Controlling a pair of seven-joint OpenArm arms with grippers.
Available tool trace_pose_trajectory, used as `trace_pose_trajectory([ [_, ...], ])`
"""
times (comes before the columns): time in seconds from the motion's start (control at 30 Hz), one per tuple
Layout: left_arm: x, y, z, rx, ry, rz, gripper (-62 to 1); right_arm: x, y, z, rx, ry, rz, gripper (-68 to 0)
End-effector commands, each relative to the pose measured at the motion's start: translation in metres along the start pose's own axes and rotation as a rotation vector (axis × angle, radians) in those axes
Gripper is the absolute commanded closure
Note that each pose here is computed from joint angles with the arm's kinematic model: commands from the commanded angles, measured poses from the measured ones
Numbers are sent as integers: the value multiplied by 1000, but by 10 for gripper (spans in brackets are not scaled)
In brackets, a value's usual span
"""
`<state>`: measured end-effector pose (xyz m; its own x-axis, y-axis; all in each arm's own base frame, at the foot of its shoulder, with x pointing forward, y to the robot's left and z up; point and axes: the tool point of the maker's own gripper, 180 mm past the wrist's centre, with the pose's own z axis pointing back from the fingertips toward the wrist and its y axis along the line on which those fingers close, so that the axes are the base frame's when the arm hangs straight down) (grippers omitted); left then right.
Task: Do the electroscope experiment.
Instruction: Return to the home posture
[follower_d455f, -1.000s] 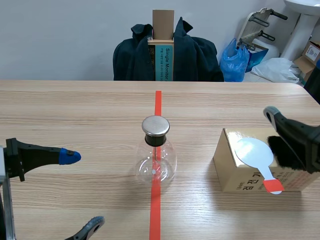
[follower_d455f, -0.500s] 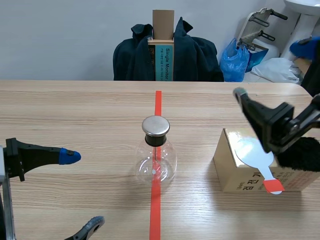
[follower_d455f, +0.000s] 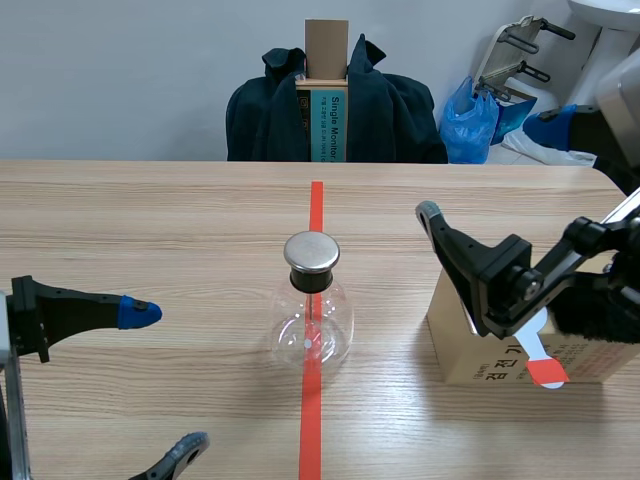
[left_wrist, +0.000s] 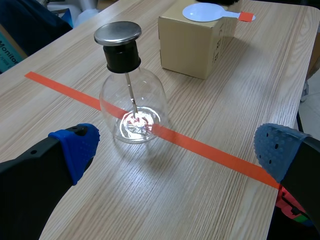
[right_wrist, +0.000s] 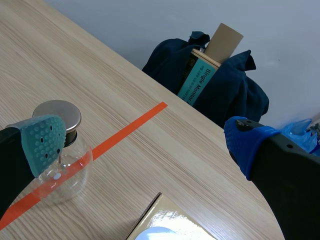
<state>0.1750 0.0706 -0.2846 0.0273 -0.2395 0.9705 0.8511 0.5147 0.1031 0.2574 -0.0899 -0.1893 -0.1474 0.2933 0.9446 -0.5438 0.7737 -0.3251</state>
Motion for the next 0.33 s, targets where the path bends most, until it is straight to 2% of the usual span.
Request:
trace_pose_trajectory([
  [0.0,9,-1,-2,3,-39,8,-623,2,-3,1,0,-5,9,-679],
  [0.3,9,-1,-3,5,-40,10,-623,1,-3,1,0,-2,9,-679],
])
